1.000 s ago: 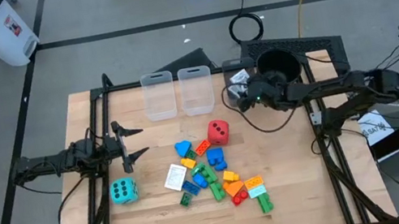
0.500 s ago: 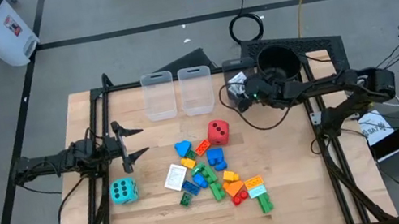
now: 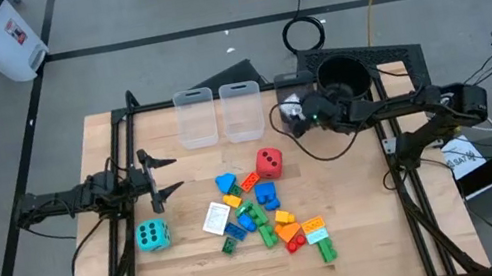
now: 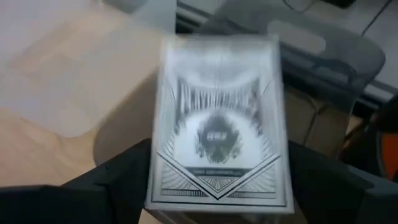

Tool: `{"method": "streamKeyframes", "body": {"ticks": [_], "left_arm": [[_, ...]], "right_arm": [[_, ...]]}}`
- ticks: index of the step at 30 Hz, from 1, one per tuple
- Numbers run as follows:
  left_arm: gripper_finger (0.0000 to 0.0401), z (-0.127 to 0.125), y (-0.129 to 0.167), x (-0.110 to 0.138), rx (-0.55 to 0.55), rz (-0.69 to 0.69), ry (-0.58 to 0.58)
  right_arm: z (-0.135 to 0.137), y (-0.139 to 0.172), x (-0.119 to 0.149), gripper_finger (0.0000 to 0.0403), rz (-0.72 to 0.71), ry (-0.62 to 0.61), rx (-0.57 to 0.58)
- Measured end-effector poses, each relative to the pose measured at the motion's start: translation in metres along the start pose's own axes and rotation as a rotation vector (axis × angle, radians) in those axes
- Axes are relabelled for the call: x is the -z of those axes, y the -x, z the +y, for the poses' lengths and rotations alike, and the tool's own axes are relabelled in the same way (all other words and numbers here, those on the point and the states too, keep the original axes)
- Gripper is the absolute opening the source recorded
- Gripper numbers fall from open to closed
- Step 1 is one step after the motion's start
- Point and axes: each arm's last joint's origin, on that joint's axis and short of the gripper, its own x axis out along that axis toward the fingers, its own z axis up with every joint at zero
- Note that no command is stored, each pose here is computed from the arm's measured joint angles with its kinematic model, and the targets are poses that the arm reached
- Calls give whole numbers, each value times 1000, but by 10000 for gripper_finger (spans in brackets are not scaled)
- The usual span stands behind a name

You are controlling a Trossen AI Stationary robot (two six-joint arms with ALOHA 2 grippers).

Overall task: Pick & Place Toys
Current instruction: Put the black deck of cards into the black bin, then put the brown deck of cards into the black bin

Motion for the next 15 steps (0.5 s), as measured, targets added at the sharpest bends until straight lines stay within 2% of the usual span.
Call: {"method": "streamKeyframes", "body": {"ticks": [7, 11, 15], "left_arm": [[324, 0, 0, 0, 0, 0, 0], [324, 0, 0, 0, 0, 0, 0], [324, 0, 0, 0, 0, 0, 0]], "right_arm": [[2, 0, -6, 354, -55, 25, -21], [5, 6, -12, 349, -109, 33, -51], [10, 25, -21, 340, -188, 64, -109]]}}
